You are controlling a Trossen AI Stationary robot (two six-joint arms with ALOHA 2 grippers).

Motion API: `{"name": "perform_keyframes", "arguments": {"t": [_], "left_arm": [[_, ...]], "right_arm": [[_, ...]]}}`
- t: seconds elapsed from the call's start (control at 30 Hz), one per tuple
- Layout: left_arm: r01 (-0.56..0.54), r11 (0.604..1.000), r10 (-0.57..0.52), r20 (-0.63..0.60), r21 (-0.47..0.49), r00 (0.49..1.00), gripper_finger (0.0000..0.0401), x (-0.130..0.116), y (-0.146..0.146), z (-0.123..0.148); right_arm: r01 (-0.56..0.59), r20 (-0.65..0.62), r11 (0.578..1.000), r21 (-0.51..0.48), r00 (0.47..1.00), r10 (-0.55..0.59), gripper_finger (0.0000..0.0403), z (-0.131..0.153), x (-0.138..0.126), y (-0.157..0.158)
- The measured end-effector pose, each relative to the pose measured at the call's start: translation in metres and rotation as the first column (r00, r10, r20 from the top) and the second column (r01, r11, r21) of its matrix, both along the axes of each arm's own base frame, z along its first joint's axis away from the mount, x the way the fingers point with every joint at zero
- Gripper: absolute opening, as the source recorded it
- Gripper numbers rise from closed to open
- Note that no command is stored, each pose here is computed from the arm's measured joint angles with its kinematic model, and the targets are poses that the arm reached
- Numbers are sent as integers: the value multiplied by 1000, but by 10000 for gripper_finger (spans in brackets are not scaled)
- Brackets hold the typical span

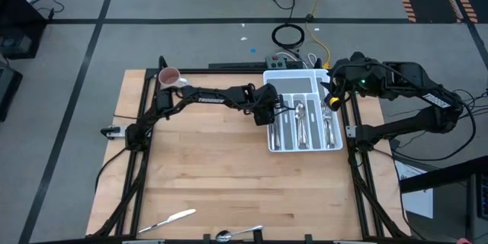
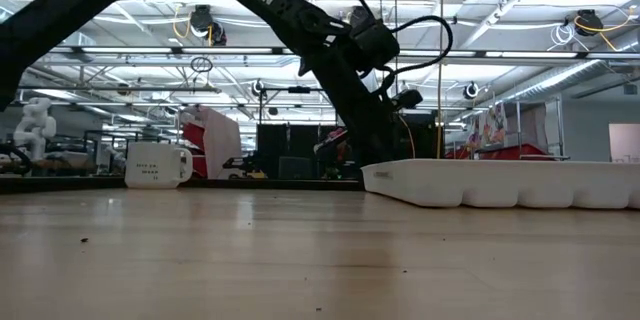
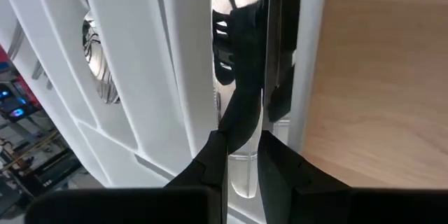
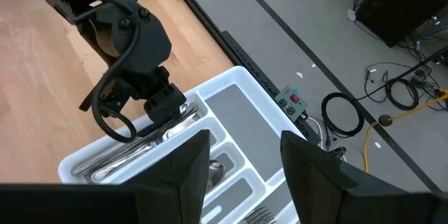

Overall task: Sort silverware
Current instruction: Put the top knife in the left section of the silverware tray, then put the spoon in the middle section of the silverware tray

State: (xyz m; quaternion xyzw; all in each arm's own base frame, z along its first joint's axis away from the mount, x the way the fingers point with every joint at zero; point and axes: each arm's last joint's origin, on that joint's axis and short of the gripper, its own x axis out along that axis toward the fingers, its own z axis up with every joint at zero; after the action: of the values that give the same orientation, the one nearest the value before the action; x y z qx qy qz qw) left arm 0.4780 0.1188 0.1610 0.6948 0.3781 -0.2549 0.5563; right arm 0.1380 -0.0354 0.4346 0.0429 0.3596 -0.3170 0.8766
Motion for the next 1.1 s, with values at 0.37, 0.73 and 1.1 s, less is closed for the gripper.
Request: {"name": "perform_keyframes", "arguments": {"t": [0.37,0.73,1.1], "left_arm": [[-30,998,32,37,-57,999,120,2,-1,1],[-119,993,120,65,-21,991,128,3,-8,7],[-726,553,819,426,-410,384,107,-39,-64,131]], "right_arm": [[1,2,1000,1,1000,-1,167,0,0,0],[1,2,1000,0,1000,-1,167,0,0,0],[0,1,1000,0,1000,0,167,0,0,0]]}}
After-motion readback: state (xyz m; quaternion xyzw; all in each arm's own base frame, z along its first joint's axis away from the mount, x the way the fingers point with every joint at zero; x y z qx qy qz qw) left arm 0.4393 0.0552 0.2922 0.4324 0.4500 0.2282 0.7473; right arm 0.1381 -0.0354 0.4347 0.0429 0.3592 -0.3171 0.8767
